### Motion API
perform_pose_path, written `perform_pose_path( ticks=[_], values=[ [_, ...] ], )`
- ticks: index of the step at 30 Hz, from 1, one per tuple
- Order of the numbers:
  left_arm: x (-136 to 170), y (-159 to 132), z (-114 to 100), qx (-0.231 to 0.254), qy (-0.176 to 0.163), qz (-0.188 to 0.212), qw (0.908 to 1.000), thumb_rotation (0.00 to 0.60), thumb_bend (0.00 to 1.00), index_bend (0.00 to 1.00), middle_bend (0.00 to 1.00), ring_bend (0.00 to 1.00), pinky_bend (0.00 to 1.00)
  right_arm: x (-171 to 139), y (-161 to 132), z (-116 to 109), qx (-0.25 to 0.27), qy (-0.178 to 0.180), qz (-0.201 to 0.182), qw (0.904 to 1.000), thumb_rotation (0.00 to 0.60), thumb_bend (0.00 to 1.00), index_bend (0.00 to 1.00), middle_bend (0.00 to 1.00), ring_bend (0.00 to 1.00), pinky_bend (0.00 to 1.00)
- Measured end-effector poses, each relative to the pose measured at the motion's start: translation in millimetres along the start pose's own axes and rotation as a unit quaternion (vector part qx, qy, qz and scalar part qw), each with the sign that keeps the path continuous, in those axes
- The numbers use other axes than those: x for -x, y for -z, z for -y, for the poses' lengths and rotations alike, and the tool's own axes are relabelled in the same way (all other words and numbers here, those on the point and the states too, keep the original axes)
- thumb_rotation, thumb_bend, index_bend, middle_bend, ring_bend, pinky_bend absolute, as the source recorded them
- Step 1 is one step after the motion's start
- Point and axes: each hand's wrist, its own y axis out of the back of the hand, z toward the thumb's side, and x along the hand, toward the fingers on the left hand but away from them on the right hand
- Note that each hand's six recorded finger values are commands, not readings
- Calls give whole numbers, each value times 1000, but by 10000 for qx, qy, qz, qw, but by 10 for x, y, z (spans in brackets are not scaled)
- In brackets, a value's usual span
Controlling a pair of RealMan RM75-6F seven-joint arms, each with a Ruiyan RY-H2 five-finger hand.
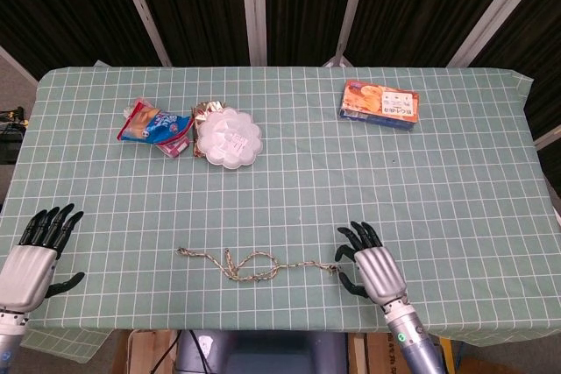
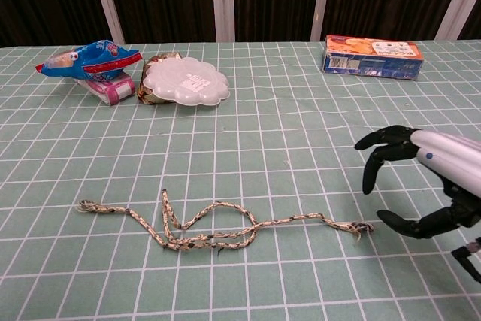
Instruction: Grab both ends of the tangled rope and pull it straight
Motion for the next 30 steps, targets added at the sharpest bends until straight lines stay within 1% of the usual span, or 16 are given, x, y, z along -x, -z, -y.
perform_pose_path(
  ticks=[6,14,30],
  values=[
    [-2,5,2,22,18,3,10000,600,6,0,0,0,0,90,-80,157,28,-82,75,9999,600,386,491,182,0,0],
    [-9,13,0,41,24,-11,10000,600,6,0,0,0,0,165,-96,340,24,-208,186,9996,600,385,502,182,0,0],
    [-20,13,10,62,50,-14,10000,600,6,0,0,0,0,258,-19,411,-29,-239,381,9990,600,386,501,183,0,0]
  ],
)
